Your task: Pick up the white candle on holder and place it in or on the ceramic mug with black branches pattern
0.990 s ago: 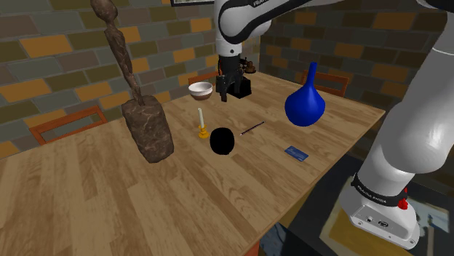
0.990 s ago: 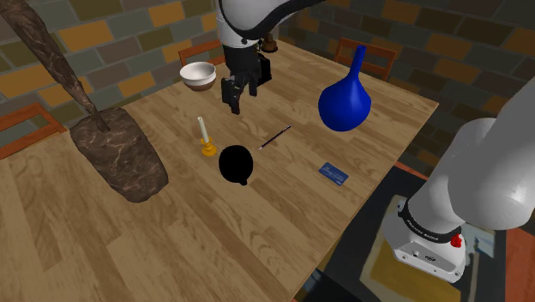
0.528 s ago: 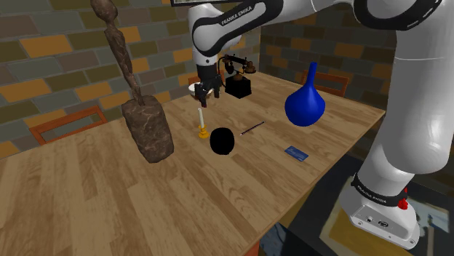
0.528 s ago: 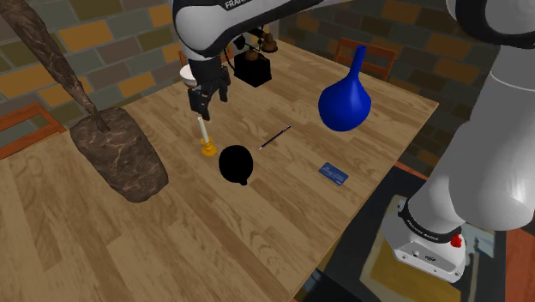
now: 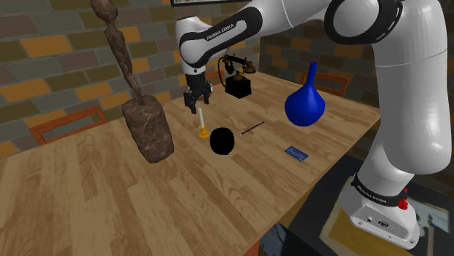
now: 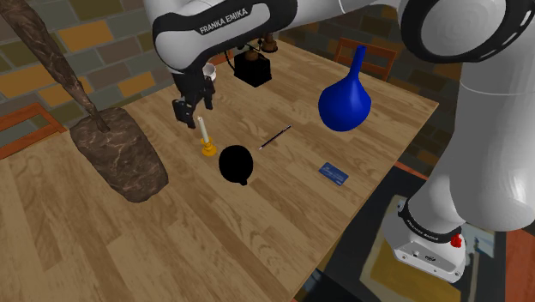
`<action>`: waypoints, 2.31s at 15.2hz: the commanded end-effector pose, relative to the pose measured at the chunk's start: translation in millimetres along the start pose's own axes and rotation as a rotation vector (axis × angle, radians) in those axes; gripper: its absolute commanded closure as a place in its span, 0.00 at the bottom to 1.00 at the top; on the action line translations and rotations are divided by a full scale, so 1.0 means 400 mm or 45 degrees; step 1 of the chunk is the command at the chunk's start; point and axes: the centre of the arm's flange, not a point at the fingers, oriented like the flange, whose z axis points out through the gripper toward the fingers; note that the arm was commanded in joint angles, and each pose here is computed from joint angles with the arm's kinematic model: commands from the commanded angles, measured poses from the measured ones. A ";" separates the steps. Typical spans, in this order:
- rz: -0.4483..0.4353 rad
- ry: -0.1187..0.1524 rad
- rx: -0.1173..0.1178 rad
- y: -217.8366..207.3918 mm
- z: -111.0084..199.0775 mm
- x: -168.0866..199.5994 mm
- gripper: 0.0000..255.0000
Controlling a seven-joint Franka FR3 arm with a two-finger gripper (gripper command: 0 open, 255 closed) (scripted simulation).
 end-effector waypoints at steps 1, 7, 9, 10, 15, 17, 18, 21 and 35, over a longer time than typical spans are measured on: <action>0.000 0.001 0.000 0.000 0.026 0.000 0.00; 0.000 0.001 0.000 0.000 0.060 0.000 0.00; 0.000 0.001 0.000 0.000 0.060 0.000 0.00; 0.000 0.001 0.000 0.000 0.060 0.000 0.00; 0.000 0.001 0.000 0.000 0.060 0.000 1.00; 0.000 0.001 0.000 0.000 0.060 0.000 1.00; 0.000 0.001 0.000 0.000 0.060 0.000 1.00; 0.000 0.001 0.000 0.000 0.060 0.000 1.00; 0.000 0.001 0.000 0.001 -0.125 0.000 1.00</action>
